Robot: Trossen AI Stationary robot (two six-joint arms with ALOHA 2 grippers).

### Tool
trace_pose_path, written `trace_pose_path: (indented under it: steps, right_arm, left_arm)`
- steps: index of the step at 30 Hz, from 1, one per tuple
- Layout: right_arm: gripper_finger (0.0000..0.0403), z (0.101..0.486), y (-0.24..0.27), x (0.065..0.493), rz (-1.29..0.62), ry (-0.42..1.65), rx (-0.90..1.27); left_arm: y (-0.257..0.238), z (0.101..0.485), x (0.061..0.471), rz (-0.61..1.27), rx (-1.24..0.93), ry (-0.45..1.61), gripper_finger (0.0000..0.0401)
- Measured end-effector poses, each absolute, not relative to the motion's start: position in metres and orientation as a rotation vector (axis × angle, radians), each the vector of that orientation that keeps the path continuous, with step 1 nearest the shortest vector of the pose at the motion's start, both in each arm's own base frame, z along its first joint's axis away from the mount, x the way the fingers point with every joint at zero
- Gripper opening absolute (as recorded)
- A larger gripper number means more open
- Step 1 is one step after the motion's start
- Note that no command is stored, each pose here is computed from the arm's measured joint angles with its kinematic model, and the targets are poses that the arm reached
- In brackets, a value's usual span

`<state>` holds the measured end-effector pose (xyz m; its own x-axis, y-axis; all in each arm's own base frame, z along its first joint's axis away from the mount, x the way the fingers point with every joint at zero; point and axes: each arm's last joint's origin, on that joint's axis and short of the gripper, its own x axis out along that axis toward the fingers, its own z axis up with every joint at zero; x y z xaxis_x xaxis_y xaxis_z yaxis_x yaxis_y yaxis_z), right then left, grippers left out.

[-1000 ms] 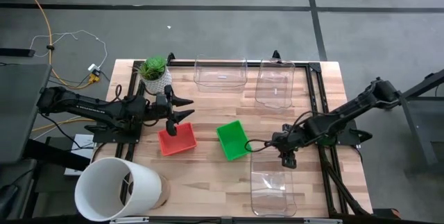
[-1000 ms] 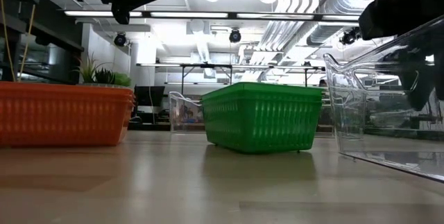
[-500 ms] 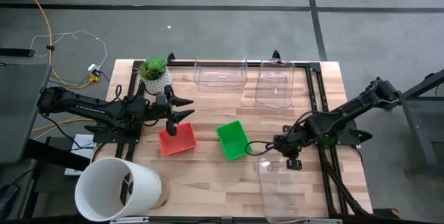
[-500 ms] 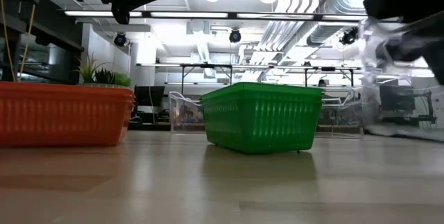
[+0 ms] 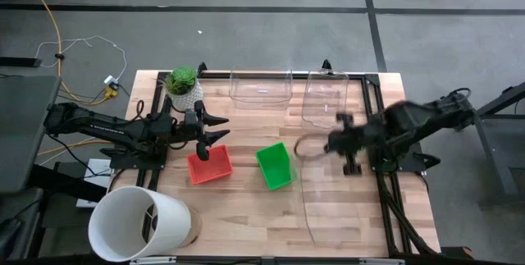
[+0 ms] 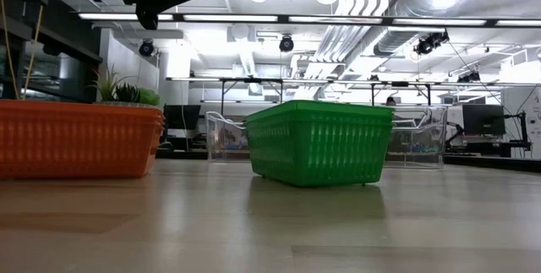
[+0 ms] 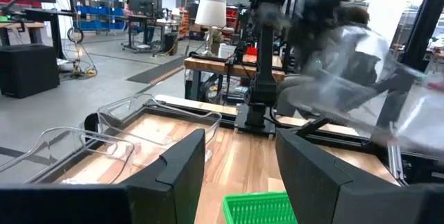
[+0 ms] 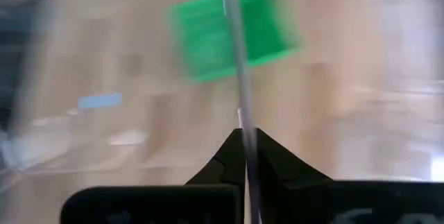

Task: Stack baskets by color
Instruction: Stack the bottom transparent bin on top of the top right transparent bin

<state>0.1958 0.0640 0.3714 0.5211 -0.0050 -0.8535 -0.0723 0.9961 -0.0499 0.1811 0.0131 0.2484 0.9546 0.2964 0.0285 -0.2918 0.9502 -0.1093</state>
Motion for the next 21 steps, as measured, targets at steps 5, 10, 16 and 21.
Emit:
trace_pose_path:
  steps: [5, 10, 16, 21]
  right_arm:
    - [0.0000, 0.397, 0.024, 0.194, -0.200, 0.987, -0.247]
    - [0.0000, 0.406, -0.024, 0.193, -0.342, 1.012, -0.290]
    - [0.0000, 0.431, -0.074, 0.178, -0.542, 0.979, -0.317]
    - [0.0000, 0.444, -0.108, 0.168, -0.662, 1.018, -0.330]
  left_arm:
    - [0.013, 0.248, 0.181, 0.300, -0.104, -0.045, 0.0163]
    - [0.013, 0.248, 0.181, 0.299, -0.104, -0.045, 0.0163]
    - [0.013, 0.248, 0.181, 0.299, -0.104, -0.045, 0.0163]
    - [0.013, 0.248, 0.181, 0.301, -0.104, -0.045, 0.0163]
